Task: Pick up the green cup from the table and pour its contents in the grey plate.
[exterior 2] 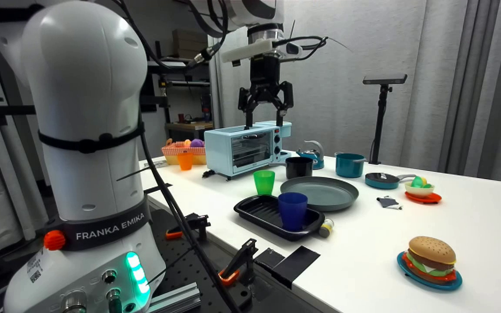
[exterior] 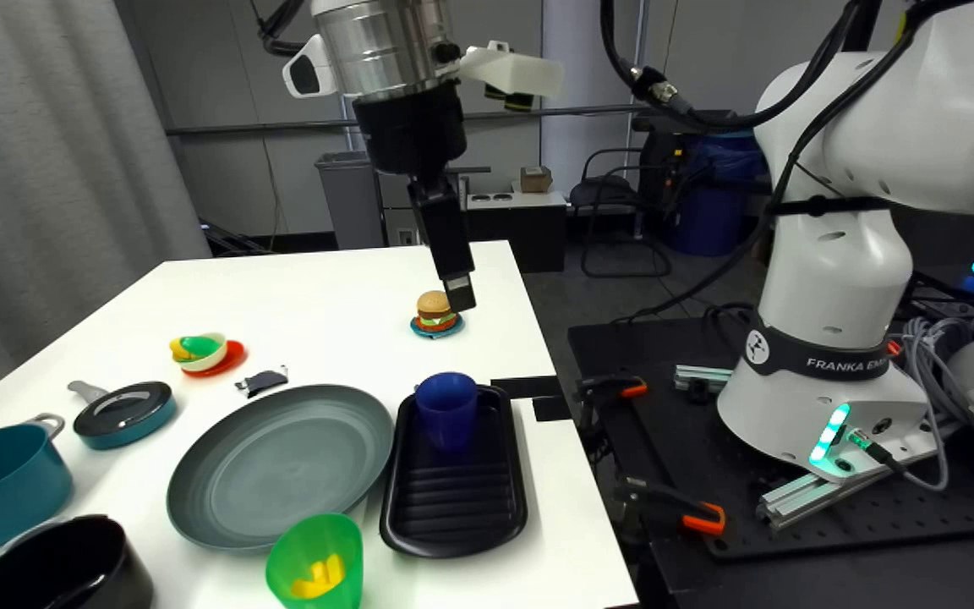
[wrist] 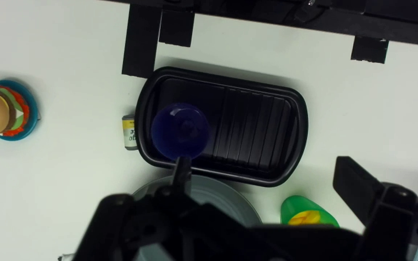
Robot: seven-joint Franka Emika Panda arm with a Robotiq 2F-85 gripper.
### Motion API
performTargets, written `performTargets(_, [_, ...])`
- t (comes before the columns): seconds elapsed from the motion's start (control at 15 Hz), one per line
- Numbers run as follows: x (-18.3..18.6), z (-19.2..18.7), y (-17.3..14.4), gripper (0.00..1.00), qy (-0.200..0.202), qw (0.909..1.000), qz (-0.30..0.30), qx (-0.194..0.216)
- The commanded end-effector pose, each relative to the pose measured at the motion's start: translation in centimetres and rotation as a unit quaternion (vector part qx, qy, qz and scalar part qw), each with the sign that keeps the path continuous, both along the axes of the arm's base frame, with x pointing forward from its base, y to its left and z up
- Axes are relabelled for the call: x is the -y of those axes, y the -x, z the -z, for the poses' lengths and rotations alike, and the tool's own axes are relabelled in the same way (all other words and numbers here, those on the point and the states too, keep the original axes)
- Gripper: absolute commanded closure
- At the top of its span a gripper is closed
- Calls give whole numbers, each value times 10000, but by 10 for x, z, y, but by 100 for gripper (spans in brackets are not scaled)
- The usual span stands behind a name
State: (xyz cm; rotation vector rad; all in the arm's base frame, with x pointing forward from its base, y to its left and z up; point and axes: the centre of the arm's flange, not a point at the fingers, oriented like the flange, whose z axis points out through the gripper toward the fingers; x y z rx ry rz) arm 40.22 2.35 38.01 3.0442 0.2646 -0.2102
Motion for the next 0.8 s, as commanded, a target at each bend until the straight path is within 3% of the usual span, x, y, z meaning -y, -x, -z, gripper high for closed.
performTargets(0.0, [-23, 11, -6, 0, -70, 9990, -443, 60])
performTargets(0.73, [-68, 51, -41, 0, -212, 9858, -1666, 81])
